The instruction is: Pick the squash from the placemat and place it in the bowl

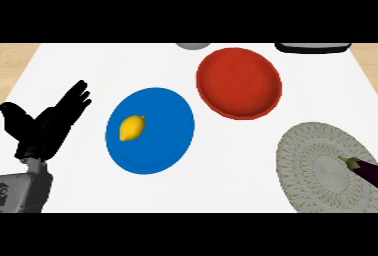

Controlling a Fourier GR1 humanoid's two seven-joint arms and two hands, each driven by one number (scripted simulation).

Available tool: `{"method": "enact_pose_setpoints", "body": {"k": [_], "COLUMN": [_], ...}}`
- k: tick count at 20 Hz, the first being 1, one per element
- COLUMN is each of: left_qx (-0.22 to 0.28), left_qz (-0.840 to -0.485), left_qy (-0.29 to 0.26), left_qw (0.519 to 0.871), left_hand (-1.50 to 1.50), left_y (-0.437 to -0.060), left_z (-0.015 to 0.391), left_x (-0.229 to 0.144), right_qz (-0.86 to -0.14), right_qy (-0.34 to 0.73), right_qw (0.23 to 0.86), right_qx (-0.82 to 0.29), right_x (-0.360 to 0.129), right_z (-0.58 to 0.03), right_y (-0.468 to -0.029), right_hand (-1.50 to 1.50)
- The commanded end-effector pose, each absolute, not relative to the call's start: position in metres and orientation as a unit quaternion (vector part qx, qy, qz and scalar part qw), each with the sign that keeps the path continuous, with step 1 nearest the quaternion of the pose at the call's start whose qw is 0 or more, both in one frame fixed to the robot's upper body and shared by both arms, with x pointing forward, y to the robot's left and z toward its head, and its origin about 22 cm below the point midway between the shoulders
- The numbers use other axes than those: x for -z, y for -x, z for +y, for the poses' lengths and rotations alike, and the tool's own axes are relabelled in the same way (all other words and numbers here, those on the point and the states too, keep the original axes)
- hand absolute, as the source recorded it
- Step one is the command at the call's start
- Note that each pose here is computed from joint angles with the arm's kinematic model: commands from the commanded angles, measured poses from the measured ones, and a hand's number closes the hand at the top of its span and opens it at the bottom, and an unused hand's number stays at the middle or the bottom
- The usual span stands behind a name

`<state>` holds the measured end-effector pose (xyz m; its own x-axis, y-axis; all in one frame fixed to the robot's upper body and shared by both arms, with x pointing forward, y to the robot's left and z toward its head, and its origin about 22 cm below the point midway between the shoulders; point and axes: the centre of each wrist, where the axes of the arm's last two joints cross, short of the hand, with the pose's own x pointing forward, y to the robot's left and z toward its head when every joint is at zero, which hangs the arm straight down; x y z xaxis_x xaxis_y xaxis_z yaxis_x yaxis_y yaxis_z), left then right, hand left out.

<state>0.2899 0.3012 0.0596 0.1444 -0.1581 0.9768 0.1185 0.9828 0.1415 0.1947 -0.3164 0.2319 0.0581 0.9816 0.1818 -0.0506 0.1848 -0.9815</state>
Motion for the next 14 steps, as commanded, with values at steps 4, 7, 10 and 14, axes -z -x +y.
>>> {"method": "enact_pose_setpoints", "body": {"k": [4, 7, 10, 14], "left_qx": [0.104, 0.09, 0.09, 0.095], "left_qz": [-0.65, -0.647, -0.659, -0.654], "left_qy": [-0.006, -0.009, -0.002, -0.006], "left_qw": [0.753, 0.757, 0.747, 0.751], "left_hand": [0.0, 0.0, 0.0, 0.0], "left_y": [-0.293, -0.297, -0.288, -0.289], "left_z": [0.284, 0.289, 0.286, 0.297], "left_x": [-0.062, -0.041, -0.056, -0.063], "right_qz": [-0.575, -0.587, -0.601, -0.61], "right_qy": [0.394, 0.387, 0.377, 0.393], "right_qw": [0.588, 0.59, 0.593, 0.58], "right_qx": [-0.41, -0.396, -0.381, -0.369], "right_x": [-0.271, -0.279, -0.295, -0.312], "right_z": [-0.278, -0.268, -0.259, -0.23], "right_y": [-0.207, -0.227, -0.25, -0.27], "right_hand": [1.5, 1.5, 1.5, 1.5]}}
